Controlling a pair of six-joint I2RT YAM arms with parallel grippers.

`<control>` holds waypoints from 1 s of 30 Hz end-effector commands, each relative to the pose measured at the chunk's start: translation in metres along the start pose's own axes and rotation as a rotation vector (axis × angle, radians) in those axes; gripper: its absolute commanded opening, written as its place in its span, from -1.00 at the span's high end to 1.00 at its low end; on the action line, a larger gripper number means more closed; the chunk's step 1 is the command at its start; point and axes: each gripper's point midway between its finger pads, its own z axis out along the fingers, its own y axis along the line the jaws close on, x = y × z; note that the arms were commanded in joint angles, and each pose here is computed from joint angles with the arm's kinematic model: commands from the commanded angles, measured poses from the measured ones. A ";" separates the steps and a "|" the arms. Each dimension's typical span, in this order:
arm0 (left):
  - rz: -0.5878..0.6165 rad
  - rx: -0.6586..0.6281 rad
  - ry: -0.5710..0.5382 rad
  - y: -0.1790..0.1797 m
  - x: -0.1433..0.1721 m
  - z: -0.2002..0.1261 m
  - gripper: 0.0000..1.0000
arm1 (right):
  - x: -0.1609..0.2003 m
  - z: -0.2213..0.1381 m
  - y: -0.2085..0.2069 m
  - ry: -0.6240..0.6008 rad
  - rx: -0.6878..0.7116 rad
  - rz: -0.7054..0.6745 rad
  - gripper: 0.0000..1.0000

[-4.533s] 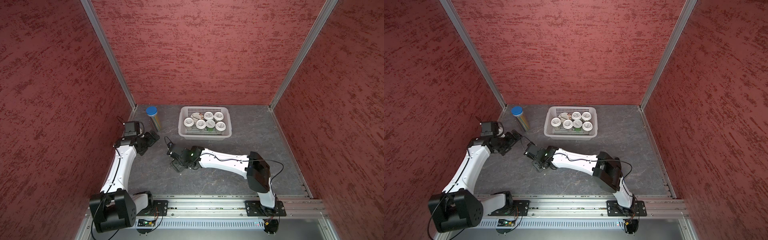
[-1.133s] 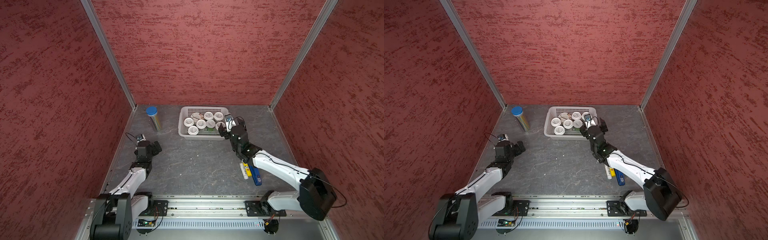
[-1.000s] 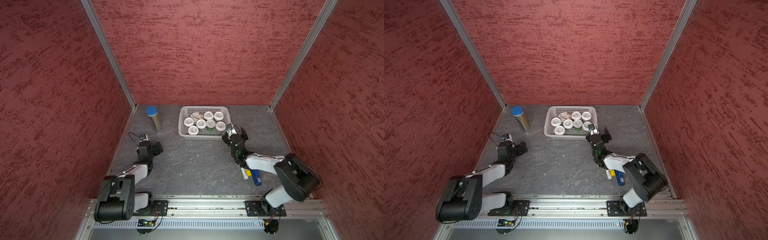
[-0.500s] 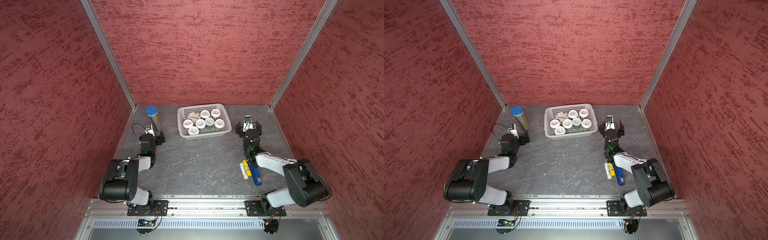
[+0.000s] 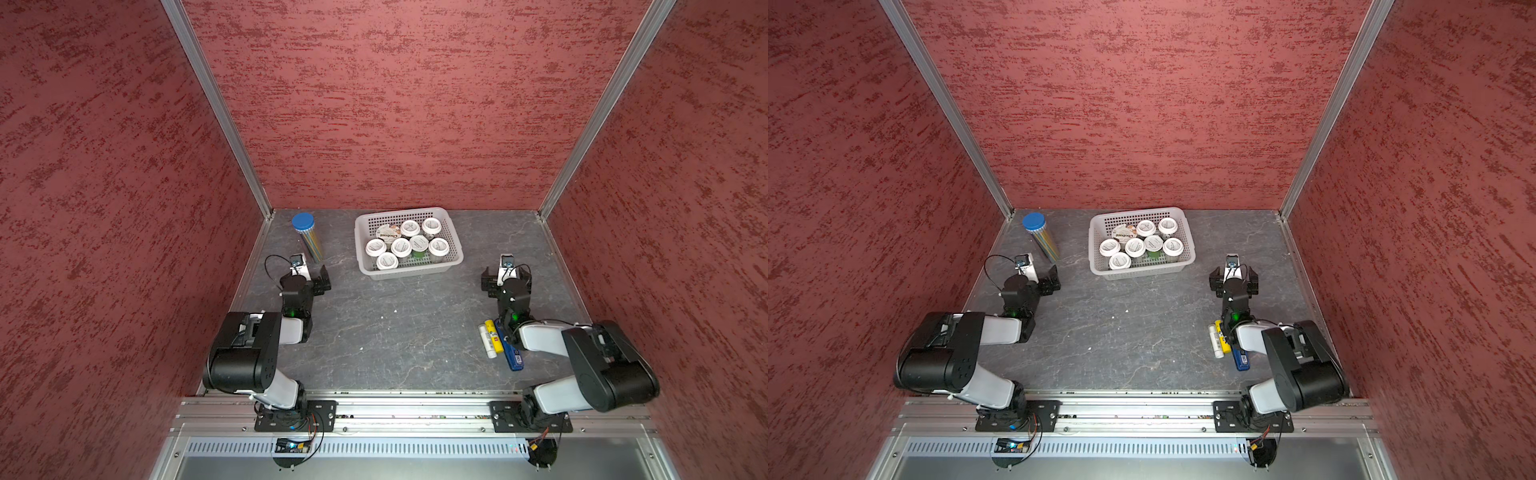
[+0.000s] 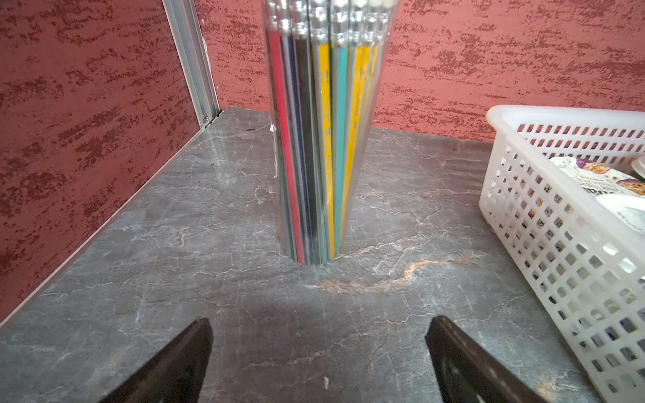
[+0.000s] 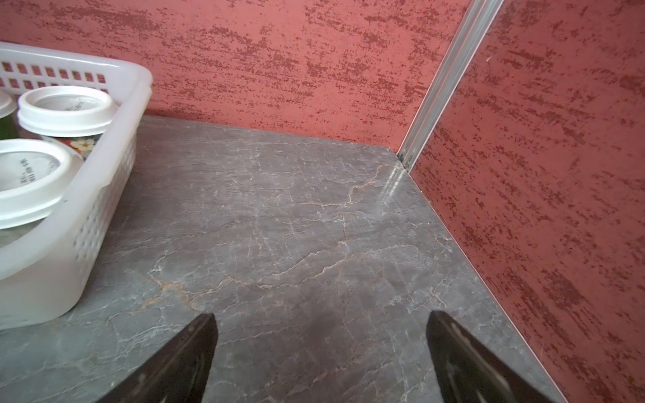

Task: Put the yogurt in the basket
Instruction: Reset both arms

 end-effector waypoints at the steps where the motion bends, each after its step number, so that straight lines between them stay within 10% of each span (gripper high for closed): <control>1: -0.007 0.022 -0.040 -0.002 -0.012 0.001 -0.99 | -0.015 0.007 -0.006 -0.067 -0.071 0.133 -0.97; 30: -0.001 0.059 -0.021 -0.006 -0.011 0.003 -0.99 | -0.002 0.019 -0.010 -0.021 -0.108 0.171 -0.97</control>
